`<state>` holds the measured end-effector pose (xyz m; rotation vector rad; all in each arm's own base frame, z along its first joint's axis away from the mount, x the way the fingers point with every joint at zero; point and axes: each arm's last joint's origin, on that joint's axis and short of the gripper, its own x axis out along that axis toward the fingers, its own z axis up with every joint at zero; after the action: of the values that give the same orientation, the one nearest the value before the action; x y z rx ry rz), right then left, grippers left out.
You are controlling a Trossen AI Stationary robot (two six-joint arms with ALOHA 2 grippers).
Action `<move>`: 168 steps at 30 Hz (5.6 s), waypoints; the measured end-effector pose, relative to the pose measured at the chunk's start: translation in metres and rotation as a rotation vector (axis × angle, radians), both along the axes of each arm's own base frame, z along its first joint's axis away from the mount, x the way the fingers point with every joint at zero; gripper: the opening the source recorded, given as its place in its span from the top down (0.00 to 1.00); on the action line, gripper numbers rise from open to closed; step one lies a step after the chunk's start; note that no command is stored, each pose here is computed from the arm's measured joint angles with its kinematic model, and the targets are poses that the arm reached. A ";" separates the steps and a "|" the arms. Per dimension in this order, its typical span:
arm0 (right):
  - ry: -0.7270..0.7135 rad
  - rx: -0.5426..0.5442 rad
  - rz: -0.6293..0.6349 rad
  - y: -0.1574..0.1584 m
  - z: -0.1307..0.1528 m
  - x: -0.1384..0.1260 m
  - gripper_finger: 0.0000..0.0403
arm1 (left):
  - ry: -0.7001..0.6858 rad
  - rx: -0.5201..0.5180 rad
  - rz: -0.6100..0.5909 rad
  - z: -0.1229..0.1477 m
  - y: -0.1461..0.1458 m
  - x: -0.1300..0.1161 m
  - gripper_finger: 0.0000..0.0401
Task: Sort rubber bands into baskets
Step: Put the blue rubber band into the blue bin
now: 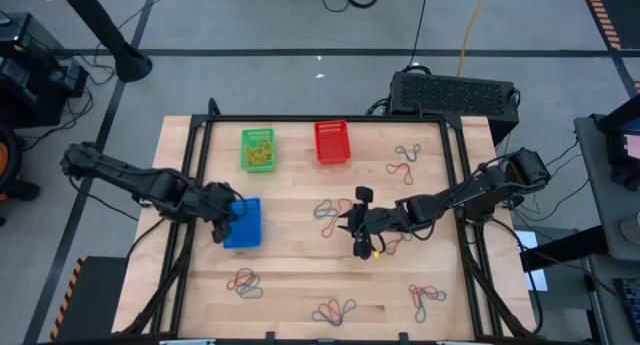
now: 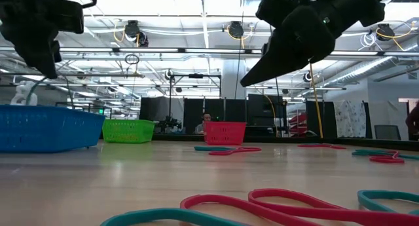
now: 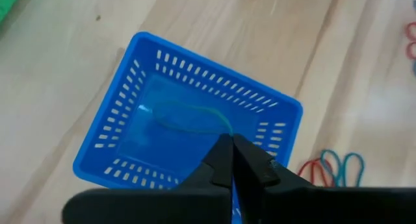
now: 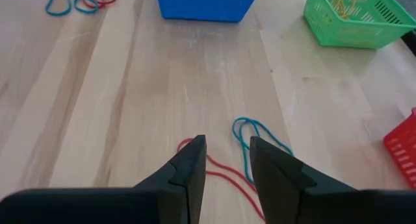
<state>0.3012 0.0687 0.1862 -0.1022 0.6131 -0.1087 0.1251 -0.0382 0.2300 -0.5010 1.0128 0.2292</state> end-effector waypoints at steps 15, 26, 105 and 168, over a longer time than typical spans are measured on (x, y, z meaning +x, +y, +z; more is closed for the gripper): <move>0.014 0.013 -0.009 0.000 -0.001 -0.001 0.72 | 0.032 0.078 -0.057 -0.003 -0.002 0.007 0.71; 0.012 0.014 -0.010 0.000 -0.001 -0.001 0.72 | -0.406 0.054 -0.184 0.025 -0.018 0.050 0.70; 0.875 0.480 -0.037 0.141 -0.050 -0.166 0.84 | -0.806 0.508 -0.537 -0.069 -0.057 0.184 0.70; -0.144 -0.070 0.132 0.036 0.040 -0.047 1.00 | -1.066 0.114 -0.366 -0.081 -0.022 0.264 0.97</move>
<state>0.2539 0.1044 0.2261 -0.2008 0.4572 -0.0100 0.3888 -0.0603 0.1495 -0.2546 0.0319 -0.2970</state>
